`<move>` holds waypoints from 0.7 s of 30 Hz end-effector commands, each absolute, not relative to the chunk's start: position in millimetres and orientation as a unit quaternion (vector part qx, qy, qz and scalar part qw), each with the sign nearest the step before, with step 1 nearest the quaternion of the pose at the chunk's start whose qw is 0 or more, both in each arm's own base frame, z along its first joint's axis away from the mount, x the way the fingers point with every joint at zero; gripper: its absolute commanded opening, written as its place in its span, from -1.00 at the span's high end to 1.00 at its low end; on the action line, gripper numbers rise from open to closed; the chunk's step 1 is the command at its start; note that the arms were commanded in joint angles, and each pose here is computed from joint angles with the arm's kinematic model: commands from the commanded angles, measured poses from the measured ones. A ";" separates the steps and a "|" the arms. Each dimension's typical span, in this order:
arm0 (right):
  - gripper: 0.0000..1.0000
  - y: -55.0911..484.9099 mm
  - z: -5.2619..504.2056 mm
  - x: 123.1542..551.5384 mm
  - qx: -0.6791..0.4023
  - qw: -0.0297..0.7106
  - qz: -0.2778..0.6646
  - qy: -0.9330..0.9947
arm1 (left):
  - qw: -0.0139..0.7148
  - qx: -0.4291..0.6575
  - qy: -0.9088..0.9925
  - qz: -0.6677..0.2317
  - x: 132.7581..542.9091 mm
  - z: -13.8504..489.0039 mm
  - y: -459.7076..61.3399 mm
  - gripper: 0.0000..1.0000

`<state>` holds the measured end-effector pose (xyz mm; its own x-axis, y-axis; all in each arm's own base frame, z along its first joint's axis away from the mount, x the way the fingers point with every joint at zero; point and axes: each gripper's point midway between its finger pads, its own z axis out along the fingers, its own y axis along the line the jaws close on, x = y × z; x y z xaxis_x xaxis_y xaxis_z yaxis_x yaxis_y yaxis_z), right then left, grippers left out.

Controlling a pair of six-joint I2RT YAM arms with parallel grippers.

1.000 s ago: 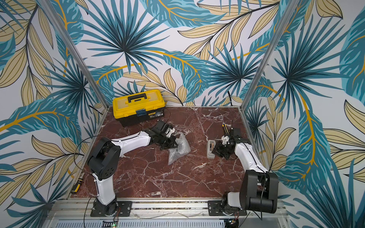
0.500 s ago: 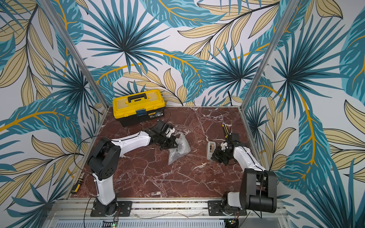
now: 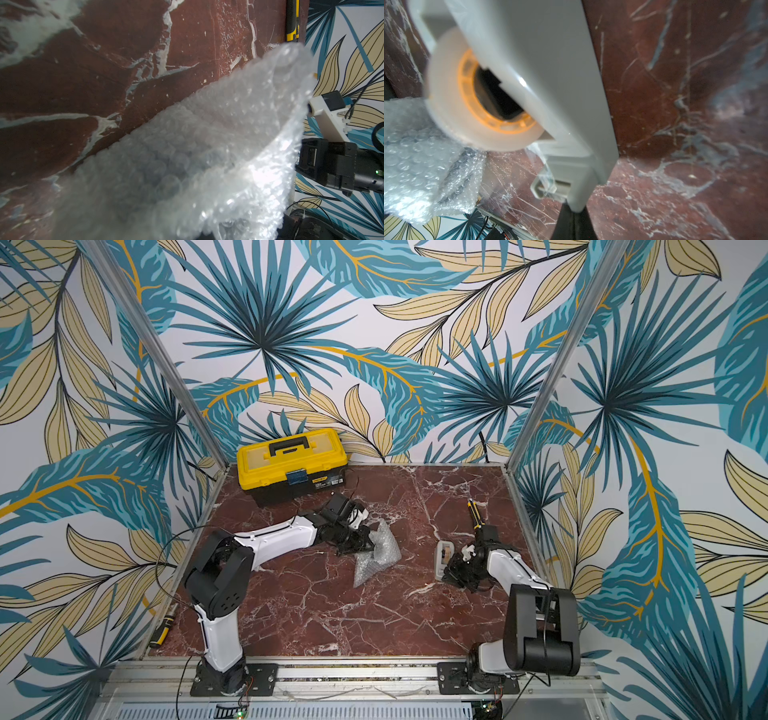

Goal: Wrap mugs in bubble wrap
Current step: Tear off the tape using the Tape Cutter, then stick the tape on the bubble wrap.

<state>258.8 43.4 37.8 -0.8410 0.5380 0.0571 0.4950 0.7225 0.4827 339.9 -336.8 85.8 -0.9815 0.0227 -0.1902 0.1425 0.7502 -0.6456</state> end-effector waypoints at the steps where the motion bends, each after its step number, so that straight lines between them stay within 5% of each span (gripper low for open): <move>1: 1.00 35.9 9.2 240.4 0.300 0.004 0.198 0.933 | 0.065 0.043 0.945 -0.316 332.1 69.4 -329.9 0.96; 10: 1.00 28.6 5.6 237.4 0.310 0.004 0.173 0.935 | 0.066 0.045 0.945 -0.317 332.2 70.7 -329.9 0.96; 21: 1.00 112.9 117.8 270.5 0.096 0.082 0.289 0.949 | 0.066 0.054 0.944 -0.318 331.8 69.9 -331.1 0.96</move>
<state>274.0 88.9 90.2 -0.9346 0.3492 -0.0672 0.2677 0.8153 0.5135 339.6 -337.4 86.2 -0.9799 0.0319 -0.1971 0.1539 0.7496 -0.6438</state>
